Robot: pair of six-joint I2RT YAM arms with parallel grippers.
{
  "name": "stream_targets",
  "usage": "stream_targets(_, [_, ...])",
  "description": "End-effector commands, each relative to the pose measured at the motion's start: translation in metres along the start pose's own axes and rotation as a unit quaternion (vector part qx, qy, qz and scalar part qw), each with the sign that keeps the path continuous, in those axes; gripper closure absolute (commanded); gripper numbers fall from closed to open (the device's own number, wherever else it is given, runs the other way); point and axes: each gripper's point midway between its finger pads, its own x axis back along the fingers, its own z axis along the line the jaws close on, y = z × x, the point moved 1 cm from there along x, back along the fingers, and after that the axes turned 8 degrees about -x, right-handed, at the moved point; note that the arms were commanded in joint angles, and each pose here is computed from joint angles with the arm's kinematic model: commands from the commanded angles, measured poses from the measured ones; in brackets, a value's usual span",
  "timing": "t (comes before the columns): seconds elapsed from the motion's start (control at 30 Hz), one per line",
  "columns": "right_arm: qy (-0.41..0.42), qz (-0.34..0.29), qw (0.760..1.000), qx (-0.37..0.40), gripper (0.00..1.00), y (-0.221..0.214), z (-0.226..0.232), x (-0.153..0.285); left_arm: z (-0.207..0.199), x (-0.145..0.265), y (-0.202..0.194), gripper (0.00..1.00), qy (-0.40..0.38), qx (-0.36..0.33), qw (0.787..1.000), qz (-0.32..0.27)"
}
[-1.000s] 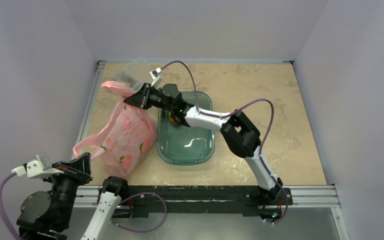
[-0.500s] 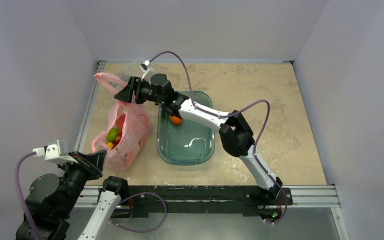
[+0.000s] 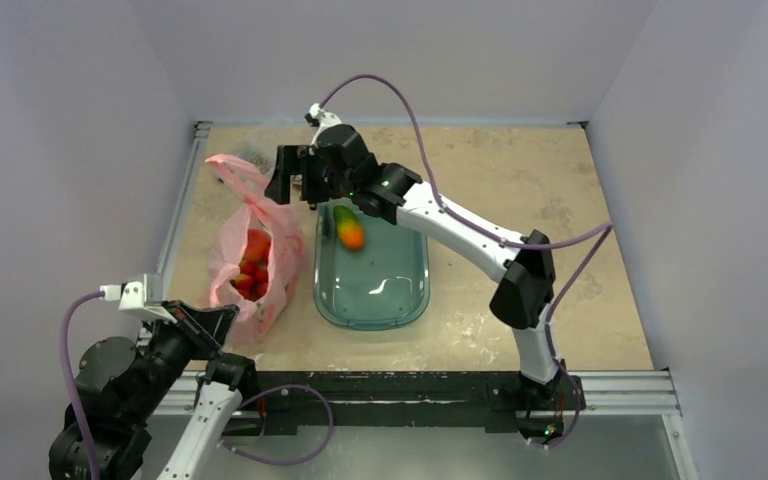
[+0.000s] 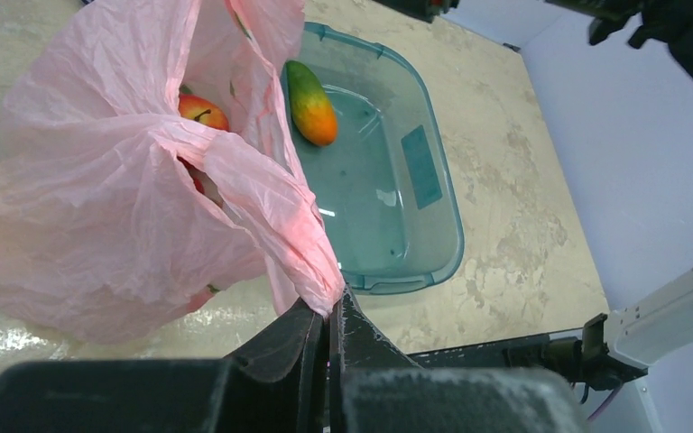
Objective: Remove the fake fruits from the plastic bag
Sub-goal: Adjust the plastic bag at the center of the board.
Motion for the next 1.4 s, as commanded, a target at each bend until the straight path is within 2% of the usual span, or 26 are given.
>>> stream_targets(0.0, [-0.031,-0.033,0.998,0.034,0.01,0.023,0.001,0.045,-0.015,0.001,0.008,1.00,-0.040,0.000,0.999,-0.013])
stream_targets(0.1, [-0.012,-0.014,1.000,0.020,0.01,0.007,0.009,0.052,-0.020,0.001,0.008,1.00,-0.054,-0.003,0.999,-0.005])
stream_targets(0.23, [0.065,0.015,0.998,-0.003,0.01,-0.035,0.044,0.049,-0.020,-0.001,0.009,1.00,-0.054,-0.006,0.999,-0.003])
stream_targets(0.33, [0.090,0.032,0.995,-0.024,0.03,-0.066,0.055,0.039,-0.022,-0.003,0.010,1.00,-0.057,-0.003,0.998,0.000])
stream_targets(0.37, [0.093,0.036,0.995,-0.032,0.10,-0.074,0.056,0.035,-0.024,-0.004,0.010,1.00,-0.060,-0.002,0.998,0.003])
stream_targets(0.47, [0.093,0.053,0.992,-0.063,0.42,-0.095,0.049,0.023,-0.025,-0.004,0.010,1.00,-0.063,-0.002,0.998,0.008])
stream_targets(0.53, [0.081,0.051,0.992,-0.081,0.55,-0.101,0.039,0.018,-0.024,-0.002,0.009,1.00,-0.062,-0.003,0.998,0.007])
stream_targets(0.57, [0.074,0.049,0.992,-0.087,0.64,-0.103,0.034,0.016,-0.024,-0.001,0.009,1.00,-0.060,-0.004,0.998,0.007])
stream_targets(0.63, [0.083,0.054,0.990,-0.102,0.93,-0.107,0.032,0.015,-0.021,0.002,0.008,1.00,-0.052,-0.004,0.999,0.005])
stream_targets(0.67, [0.078,0.050,0.990,-0.106,1.00,-0.105,0.027,0.015,-0.019,0.004,0.007,1.00,-0.048,-0.004,0.999,0.007])
stream_targets(0.7, [0.080,0.051,0.989,-0.110,1.00,-0.103,0.023,0.018,-0.018,0.007,0.006,1.00,-0.045,-0.006,0.999,0.008])
stream_targets(0.77, [0.138,0.054,0.983,-0.106,1.00,-0.099,0.027,0.029,-0.016,0.014,0.003,1.00,-0.040,-0.011,0.999,0.011])
stream_targets(0.87, [0.213,0.022,0.972,-0.101,1.00,-0.086,0.039,0.048,-0.016,0.027,0.007,1.00,-0.041,-0.032,0.999,0.002])
stream_targets(0.9, [0.214,0.022,0.972,-0.090,1.00,-0.085,0.041,0.048,-0.017,0.031,0.010,0.96,-0.041,-0.038,0.998,-0.001])
stream_targets(1.0, [0.210,0.036,0.975,-0.065,1.00,-0.087,0.043,0.044,-0.022,0.043,0.027,0.55,-0.042,-0.056,0.997,-0.018])
stream_targets(1.03, [0.222,0.036,0.972,-0.064,1.00,-0.086,0.047,0.046,-0.024,0.046,0.033,0.45,-0.044,-0.060,0.997,-0.025])
stream_targets(1.1, [0.229,0.035,0.971,-0.063,1.00,-0.085,0.049,0.047,-0.033,0.055,0.053,0.31,-0.052,-0.072,0.995,-0.047])
stream_targets(1.2, [0.236,0.031,0.969,-0.059,1.00,-0.084,0.051,0.049,-0.036,0.064,0.080,0.25,-0.038,-0.083,0.993,-0.077])
stream_targets(1.37, [0.240,0.030,0.969,-0.053,1.00,-0.083,0.053,0.052,-0.016,0.058,0.115,0.24,0.054,-0.087,0.990,-0.096])
